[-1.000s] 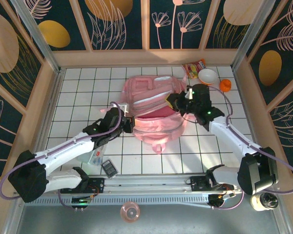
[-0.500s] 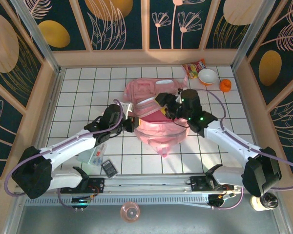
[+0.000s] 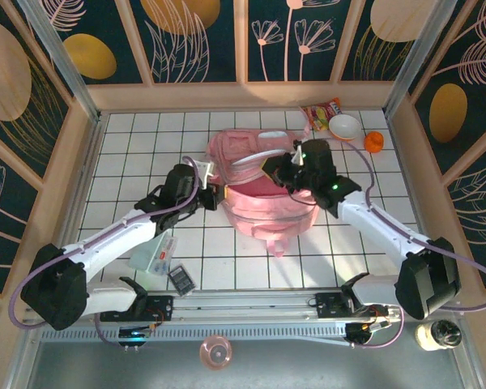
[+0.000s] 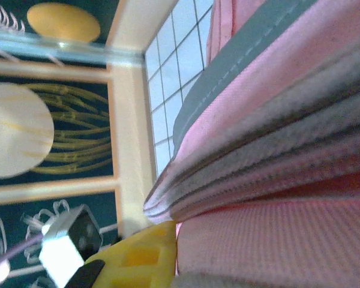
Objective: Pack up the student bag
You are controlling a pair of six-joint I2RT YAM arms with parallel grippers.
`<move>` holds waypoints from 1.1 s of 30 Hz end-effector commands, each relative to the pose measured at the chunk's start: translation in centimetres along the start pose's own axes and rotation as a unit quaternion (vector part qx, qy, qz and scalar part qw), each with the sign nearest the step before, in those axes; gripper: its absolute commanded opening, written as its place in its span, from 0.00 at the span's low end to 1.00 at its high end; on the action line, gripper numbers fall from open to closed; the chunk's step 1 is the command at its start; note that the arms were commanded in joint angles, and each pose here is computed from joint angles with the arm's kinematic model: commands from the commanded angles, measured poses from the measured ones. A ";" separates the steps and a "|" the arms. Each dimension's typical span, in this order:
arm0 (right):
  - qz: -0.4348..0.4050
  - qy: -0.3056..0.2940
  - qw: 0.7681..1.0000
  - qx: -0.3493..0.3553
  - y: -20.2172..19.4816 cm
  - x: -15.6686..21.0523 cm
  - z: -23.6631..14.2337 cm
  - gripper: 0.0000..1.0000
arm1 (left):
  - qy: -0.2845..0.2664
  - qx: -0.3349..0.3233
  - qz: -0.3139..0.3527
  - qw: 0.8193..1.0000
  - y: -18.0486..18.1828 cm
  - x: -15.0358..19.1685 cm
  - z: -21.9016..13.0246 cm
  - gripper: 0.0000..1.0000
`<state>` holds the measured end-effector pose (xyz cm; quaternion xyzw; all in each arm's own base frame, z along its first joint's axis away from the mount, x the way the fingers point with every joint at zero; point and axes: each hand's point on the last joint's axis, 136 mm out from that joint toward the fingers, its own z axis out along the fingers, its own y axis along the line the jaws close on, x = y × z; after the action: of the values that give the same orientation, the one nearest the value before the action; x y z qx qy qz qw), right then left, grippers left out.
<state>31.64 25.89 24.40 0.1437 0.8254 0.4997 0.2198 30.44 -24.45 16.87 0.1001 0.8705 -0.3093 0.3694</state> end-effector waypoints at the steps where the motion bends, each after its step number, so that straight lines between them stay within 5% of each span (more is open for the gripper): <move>1: -0.099 0.048 0.993 -0.053 4.6 -0.6 -3.5 0.00 | -0.006 -0.097 0.014 0.995 5.6 0.0 -0.1 0.00; 6: -0.102 0.092 0.985 -0.101 6.7 -0.2 -5.8 0.00 | -0.016 -0.160 0.003 0.987 10.1 -1.6 1.3 0.00; 13: -0.086 0.029 0.990 -0.104 7.1 -2.3 -6.1 0.00 | -0.032 -0.177 -0.016 0.984 11.6 -3.9 2.7 0.07; 20: -0.074 -0.032 0.993 -0.082 5.7 -4.6 -4.1 0.00 | -0.053 -0.136 -0.058 0.988 8.5 -5.8 -0.4 0.59; 33: -0.060 -0.044 0.994 -0.074 5.2 -3.6 1.9 0.00 | -0.044 -0.183 -0.131 0.973 9.7 -3.2 -4.8 0.81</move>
<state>34.38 27.37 26.70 0.1044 0.8102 0.5225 0.2444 35.08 -15.22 20.39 -0.0585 0.8749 -0.2243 0.4253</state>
